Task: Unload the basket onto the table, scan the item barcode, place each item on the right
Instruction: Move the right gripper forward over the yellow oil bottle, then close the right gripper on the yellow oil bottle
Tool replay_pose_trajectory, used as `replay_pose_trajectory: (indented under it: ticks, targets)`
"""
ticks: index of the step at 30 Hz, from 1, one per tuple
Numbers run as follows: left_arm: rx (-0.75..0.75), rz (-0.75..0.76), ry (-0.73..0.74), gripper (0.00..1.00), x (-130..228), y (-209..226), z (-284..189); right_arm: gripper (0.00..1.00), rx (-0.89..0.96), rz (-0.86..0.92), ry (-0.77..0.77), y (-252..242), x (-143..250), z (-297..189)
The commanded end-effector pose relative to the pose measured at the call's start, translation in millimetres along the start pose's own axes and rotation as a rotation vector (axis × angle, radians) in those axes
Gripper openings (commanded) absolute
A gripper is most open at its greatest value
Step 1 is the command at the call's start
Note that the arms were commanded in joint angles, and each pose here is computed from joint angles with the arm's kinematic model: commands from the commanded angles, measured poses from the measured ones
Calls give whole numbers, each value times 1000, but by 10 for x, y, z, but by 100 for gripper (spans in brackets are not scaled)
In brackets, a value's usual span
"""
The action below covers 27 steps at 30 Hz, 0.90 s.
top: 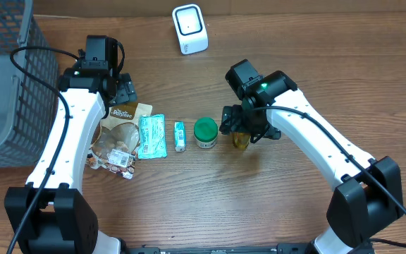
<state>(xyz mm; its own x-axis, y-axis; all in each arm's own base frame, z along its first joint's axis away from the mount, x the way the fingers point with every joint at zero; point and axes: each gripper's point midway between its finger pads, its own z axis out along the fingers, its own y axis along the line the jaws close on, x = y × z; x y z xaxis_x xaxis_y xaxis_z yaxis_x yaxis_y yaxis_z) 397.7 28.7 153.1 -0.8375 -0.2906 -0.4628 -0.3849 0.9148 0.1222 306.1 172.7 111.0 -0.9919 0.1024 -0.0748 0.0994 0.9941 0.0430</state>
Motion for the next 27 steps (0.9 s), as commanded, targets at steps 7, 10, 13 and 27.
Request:
replay_pose_trajectory:
  ticks: [7, 10, 13, 27]
  targets:
    - [-11, 9, -1, 100, -3, -14, 20, 90, 0, -3, 7, 9, 27, 7]
    - [-11, 9, -2, 100, -4, -14, 19, 82, -1, -3, 6, 10, 26, 7]
    - [-11, 9, -2, 99, -4, -13, 19, 76, 0, -3, 7, 9, 26, 7]
    - [-11, 9, -2, 100, -4, -14, 19, 74, -2, -3, 5, 16, 21, 8]
